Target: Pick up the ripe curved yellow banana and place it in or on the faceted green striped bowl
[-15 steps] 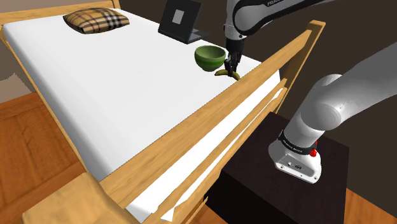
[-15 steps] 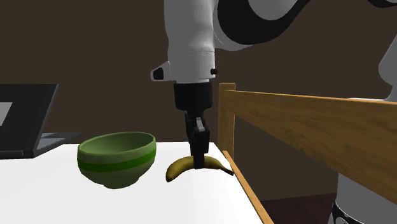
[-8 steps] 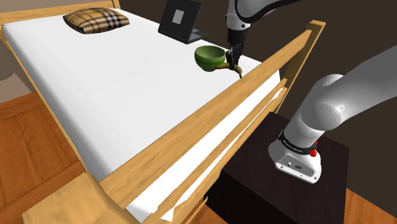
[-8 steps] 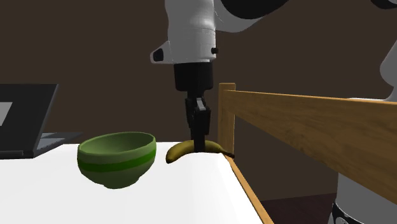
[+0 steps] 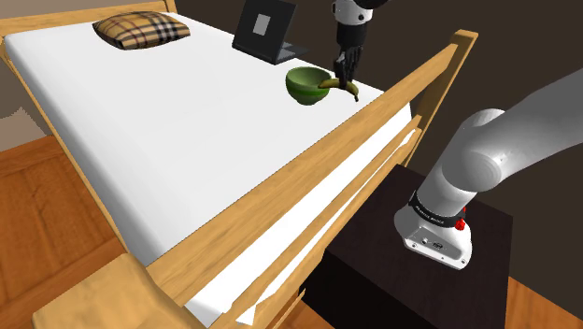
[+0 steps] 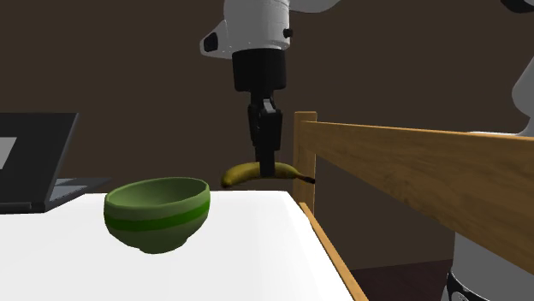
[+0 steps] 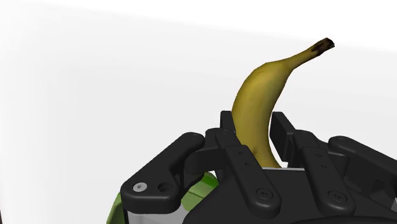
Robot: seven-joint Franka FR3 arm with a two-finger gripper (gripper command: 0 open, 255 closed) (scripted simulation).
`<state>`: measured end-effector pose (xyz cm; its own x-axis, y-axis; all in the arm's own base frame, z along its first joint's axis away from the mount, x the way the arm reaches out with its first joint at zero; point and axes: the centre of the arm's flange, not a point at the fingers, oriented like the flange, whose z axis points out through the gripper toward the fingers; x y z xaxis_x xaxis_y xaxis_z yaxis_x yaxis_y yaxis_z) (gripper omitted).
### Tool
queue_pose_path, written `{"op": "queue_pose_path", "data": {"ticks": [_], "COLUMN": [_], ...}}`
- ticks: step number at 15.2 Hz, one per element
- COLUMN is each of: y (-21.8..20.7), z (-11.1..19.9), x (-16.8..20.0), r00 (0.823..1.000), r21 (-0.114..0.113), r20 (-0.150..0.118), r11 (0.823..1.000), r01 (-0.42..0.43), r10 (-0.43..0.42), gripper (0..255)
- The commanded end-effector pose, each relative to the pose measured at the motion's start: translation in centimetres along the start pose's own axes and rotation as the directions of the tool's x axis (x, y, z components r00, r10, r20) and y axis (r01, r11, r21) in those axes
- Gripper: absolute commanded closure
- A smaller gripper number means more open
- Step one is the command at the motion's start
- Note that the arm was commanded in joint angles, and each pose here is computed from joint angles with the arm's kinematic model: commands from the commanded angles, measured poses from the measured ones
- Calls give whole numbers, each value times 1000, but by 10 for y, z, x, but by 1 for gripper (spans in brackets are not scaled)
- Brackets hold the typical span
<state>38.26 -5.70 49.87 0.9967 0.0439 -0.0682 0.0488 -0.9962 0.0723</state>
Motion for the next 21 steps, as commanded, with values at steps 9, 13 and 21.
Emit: {"op": "queue_pose_path", "data": {"ticks": [9,13,21], "y": [15,42,95], "z": [-40,-44,-51], "x": [19,65,155], "r00": [1000,1000,1000], "r21": [0,0,0], "r20": [0,0,0], "r11": [1000,1000,1000], "r01": [0,0,0], "r10": [0,0,0], "gripper": [255,255,255]}}
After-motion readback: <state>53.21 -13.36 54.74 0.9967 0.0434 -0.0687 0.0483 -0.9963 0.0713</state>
